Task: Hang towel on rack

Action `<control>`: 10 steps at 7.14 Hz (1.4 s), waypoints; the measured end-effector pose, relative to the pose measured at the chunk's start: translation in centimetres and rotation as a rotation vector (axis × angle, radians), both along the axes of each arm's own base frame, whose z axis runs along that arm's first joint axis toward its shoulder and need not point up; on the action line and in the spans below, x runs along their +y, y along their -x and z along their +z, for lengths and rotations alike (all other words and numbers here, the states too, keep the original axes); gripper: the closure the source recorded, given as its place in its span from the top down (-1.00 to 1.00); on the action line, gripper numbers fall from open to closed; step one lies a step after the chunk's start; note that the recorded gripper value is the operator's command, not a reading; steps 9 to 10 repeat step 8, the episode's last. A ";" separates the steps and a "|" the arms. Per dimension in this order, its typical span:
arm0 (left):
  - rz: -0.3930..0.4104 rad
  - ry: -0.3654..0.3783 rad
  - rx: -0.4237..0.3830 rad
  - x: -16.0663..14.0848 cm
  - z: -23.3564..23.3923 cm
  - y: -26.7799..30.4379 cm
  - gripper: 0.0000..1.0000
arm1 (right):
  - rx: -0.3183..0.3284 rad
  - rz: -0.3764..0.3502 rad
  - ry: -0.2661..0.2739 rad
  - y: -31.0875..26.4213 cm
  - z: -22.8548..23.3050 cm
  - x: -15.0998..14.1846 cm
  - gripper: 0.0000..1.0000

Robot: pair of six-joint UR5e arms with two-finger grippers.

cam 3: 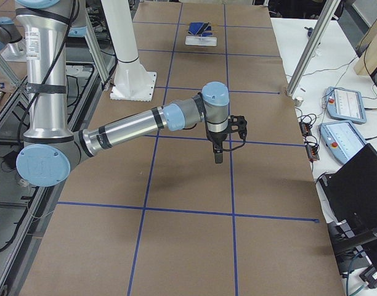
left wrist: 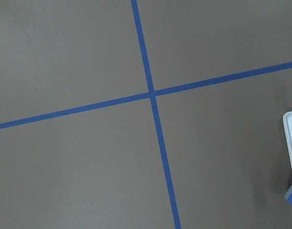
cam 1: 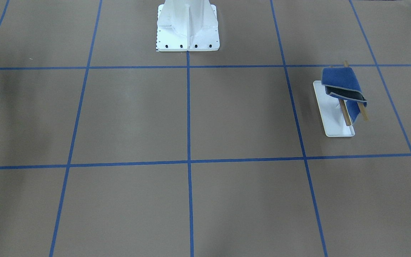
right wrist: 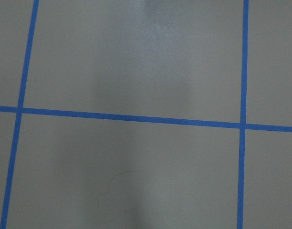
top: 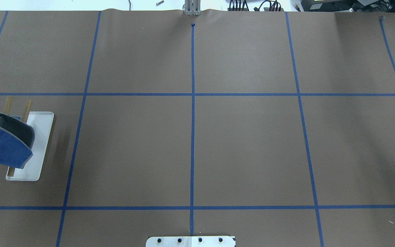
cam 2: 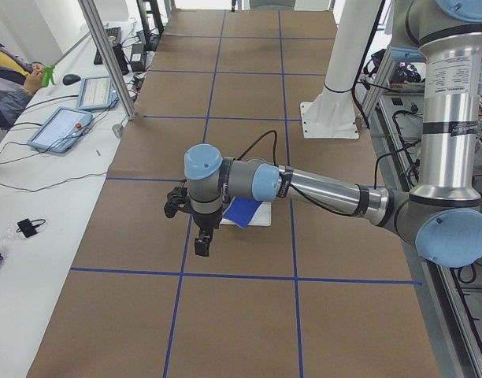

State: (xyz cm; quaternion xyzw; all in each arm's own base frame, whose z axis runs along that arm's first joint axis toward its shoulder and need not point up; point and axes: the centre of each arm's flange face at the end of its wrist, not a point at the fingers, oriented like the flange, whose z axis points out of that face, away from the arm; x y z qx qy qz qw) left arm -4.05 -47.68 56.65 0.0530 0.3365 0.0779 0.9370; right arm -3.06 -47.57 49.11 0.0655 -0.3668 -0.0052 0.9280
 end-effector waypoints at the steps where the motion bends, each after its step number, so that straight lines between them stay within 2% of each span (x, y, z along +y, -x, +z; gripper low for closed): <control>1: -0.009 0.010 0.032 0.0 -0.3 -0.2 0.96 | -0.005 -0.015 0.023 0.2 1.1 0.5 1.00; 4: -0.013 0.010 0.080 -0.5 -1.2 -0.7 0.96 | -0.029 -0.072 0.059 0.3 4.1 2.1 1.00; 8: -0.008 -0.038 0.104 -0.6 -3.4 -1.0 0.96 | -0.039 -0.082 0.093 0.4 6.2 2.4 1.00; 10: -0.008 -0.038 0.104 -0.6 -3.4 -1.0 0.96 | -0.039 -0.082 0.093 0.4 6.2 2.4 1.00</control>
